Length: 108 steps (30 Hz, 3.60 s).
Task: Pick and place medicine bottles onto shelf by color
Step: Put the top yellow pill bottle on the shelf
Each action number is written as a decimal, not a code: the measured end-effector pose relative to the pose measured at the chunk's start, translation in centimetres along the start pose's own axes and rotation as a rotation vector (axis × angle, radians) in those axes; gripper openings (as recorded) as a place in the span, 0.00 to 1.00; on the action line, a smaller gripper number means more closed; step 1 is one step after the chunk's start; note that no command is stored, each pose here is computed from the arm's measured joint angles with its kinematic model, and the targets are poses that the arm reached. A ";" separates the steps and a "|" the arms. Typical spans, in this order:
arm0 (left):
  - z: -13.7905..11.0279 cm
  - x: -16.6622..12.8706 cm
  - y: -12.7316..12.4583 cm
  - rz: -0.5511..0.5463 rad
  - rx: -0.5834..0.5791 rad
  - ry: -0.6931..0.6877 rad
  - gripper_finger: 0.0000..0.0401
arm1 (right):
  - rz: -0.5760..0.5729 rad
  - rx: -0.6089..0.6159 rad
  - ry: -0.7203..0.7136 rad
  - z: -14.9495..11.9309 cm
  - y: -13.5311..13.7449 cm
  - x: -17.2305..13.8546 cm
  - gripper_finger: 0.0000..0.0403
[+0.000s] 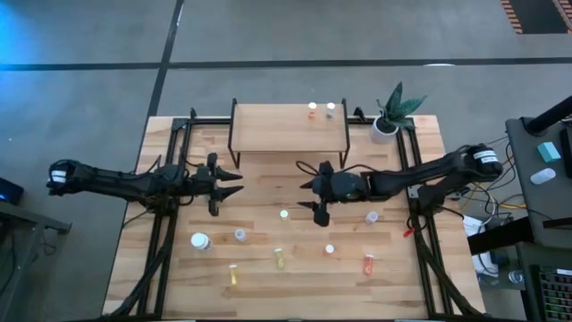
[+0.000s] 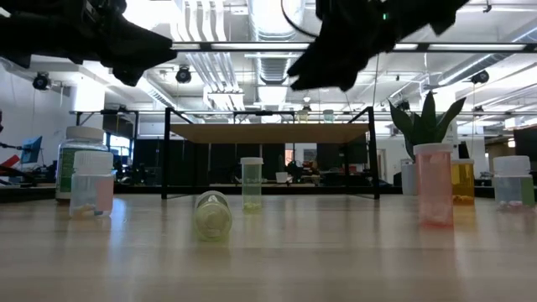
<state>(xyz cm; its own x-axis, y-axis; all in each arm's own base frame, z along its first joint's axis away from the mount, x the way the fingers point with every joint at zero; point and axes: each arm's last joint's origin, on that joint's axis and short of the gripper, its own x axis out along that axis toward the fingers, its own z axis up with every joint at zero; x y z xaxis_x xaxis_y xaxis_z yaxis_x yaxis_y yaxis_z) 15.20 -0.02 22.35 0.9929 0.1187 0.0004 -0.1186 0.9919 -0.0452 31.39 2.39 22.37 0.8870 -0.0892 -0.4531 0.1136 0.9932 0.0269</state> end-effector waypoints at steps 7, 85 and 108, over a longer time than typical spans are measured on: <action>0.0 0.2 0.0 0.000 0.024 -0.013 0.33 | -0.008 0.008 0.052 -1.8 0.3 2.8 0.68; 0.1 0.2 0.0 0.013 0.076 -0.016 0.33 | 0.100 0.031 0.121 -7.4 1.1 10.7 0.34; 0.1 0.2 0.0 0.016 0.075 -0.016 0.33 | 0.076 0.043 0.100 -5.3 0.0 9.2 0.28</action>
<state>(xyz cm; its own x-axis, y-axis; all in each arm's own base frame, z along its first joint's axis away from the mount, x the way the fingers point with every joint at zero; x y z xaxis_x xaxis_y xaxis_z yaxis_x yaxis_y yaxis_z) 15.40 0.04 22.43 0.9908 0.1343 0.0164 -0.1347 0.9904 0.0295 37.21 1.98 13.52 0.8451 -0.0034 -0.5346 0.0686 0.9924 0.1022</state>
